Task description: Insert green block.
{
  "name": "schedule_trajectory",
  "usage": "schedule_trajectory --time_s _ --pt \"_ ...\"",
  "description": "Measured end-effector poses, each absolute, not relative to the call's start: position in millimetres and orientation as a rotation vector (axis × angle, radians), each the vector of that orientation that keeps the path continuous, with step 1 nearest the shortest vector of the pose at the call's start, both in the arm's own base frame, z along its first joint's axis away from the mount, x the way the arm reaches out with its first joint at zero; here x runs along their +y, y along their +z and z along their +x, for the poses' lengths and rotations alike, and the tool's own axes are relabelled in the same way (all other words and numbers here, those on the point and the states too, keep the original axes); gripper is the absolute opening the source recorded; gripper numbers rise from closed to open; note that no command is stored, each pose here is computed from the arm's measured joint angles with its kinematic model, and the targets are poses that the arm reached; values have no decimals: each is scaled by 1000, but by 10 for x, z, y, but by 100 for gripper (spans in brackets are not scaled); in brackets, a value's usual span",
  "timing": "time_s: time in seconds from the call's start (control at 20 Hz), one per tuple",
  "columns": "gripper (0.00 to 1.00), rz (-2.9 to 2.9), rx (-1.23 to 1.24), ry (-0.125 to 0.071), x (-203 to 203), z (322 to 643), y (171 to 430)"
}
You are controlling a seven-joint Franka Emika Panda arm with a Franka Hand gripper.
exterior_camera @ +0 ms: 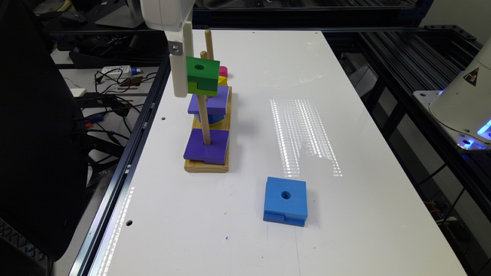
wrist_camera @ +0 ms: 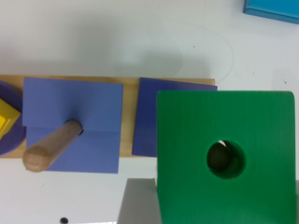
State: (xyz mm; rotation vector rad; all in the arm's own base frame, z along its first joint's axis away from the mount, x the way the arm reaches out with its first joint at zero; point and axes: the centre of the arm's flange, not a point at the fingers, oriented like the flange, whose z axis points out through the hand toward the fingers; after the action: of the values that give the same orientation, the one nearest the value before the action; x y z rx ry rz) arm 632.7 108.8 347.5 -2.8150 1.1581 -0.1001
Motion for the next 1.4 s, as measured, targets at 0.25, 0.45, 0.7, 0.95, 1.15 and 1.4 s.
schedule_trajectory --time_s 0.25,0.45,0.7,0.95,1.15,1.4 --pt "0 -2815 1157 -99 1089 6338 3425" --pt "0 -2816 1156 -99 1089 6338 3425" --pt "0 -2818 1156 -95 1089 6339 3396" --pt "0 -2819 1151 -92 1091 6365 3245" --pt "0 -2819 1151 -92 1092 6365 3245" --pt "0 -2820 1151 -90 1091 6366 3227"
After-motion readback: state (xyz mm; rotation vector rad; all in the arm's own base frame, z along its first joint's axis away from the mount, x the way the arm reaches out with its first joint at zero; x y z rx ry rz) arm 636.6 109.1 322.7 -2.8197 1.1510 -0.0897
